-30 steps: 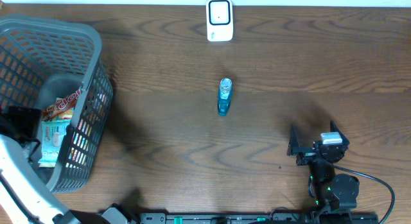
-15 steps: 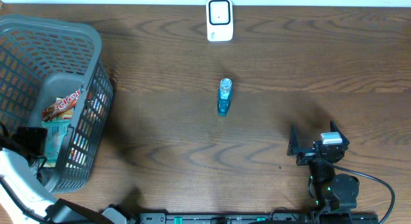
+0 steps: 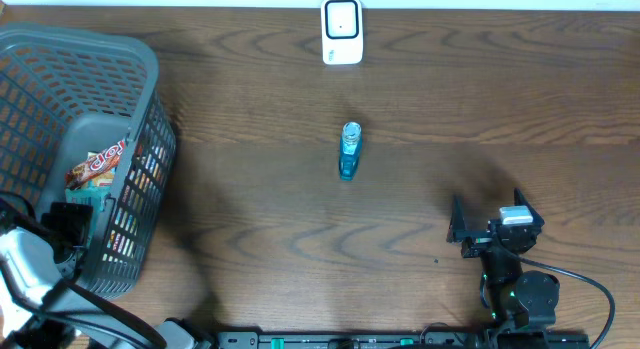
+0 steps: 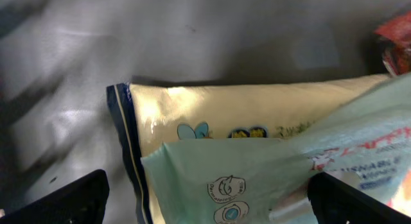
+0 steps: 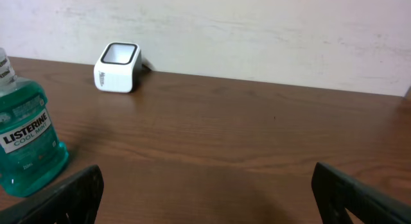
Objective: Scan the item barcode
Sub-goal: 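Reach into the basket and grasp the green Zappy wipes pack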
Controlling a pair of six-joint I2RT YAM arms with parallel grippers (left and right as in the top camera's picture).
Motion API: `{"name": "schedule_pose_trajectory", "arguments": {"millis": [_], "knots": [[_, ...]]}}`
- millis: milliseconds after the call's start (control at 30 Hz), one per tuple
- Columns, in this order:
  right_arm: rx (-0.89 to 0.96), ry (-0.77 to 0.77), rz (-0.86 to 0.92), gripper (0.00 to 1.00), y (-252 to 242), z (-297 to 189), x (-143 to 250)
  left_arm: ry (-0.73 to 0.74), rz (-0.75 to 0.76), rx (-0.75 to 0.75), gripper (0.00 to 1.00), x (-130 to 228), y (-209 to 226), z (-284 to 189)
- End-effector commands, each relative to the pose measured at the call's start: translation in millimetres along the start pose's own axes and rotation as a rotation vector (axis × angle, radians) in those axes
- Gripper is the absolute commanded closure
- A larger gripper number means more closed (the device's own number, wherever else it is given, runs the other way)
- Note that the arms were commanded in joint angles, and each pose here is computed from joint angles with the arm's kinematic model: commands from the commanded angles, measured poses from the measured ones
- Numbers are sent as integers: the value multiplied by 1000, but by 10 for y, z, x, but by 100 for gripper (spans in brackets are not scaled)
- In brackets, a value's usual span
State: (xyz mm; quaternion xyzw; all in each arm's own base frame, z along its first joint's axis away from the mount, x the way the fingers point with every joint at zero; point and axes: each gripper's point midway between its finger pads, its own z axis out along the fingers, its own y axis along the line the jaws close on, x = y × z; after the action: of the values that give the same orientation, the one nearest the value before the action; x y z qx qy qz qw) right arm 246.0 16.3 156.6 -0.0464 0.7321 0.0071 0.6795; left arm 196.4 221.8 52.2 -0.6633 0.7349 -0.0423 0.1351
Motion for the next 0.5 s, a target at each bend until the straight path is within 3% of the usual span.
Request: {"name": "schedule_pose_trajectory", "arguments": {"millis": [0, 33, 100, 200, 333, 467], "knots": [[17, 5, 14, 1, -36, -1, 15, 52, -2, -25, 21, 62, 59, 141], [17, 5, 14, 1, -36, -1, 15, 56, -3, -27, 28, 67, 63, 152], [17, 5, 14, 1, -36, -1, 15, 55, -3, -22, 51, 66, 54, 145], [17, 5, 14, 1, -36, -1, 15, 47, 0, 15, 73, 58, -16, 82], [17, 5, 14, 1, -36, -1, 15, 7, 18, 134, 89, 6, -250, -171], [17, 5, 14, 1, -36, -1, 15, -55, 42, 268, 92, -20, -478, -516]]}}
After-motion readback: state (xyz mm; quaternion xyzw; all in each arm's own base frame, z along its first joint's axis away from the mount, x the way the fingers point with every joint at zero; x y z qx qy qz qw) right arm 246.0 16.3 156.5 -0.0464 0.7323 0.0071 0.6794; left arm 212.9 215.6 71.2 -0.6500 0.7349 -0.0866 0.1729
